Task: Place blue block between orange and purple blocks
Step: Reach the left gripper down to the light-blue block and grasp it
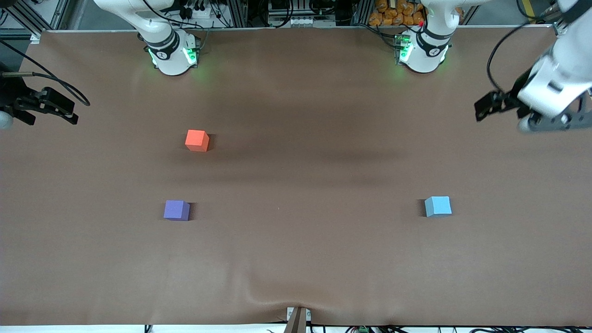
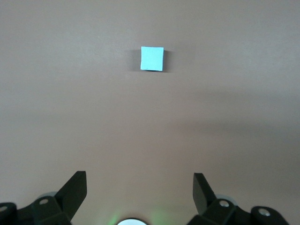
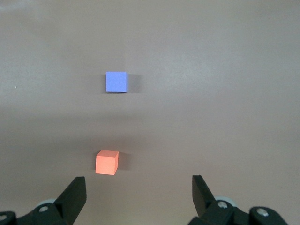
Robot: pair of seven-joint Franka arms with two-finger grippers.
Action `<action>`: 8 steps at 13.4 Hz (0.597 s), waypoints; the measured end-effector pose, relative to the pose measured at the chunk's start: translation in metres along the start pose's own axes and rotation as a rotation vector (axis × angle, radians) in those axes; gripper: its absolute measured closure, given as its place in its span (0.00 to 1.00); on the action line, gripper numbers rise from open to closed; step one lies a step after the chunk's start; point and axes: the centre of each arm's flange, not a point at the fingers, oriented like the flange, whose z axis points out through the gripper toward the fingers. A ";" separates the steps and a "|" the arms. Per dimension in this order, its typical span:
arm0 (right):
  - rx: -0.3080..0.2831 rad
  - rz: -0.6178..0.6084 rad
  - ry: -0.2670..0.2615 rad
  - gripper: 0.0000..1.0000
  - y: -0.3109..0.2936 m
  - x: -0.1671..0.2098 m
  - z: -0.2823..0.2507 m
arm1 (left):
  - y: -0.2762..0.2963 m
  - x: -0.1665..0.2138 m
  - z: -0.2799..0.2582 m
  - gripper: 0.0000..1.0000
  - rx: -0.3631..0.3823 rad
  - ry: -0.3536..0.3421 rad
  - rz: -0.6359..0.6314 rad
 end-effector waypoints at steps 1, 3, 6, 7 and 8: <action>0.000 0.000 0.000 0.00 0.000 0.000 0.000 | -0.002 0.015 0.025 0.00 -0.006 -0.016 -0.004; 0.000 0.000 -0.001 0.00 0.000 0.000 0.001 | -0.011 0.050 0.082 0.00 -0.026 -0.030 -0.027; 0.000 0.001 -0.003 0.00 0.001 0.000 0.001 | -0.033 0.096 0.172 0.00 -0.068 -0.010 -0.070; 0.000 0.001 -0.003 0.00 0.001 0.000 0.001 | -0.032 0.106 0.199 0.00 -0.078 -0.008 -0.073; 0.000 0.002 -0.004 0.00 0.001 0.000 0.002 | -0.029 0.113 0.225 0.00 -0.088 -0.004 -0.072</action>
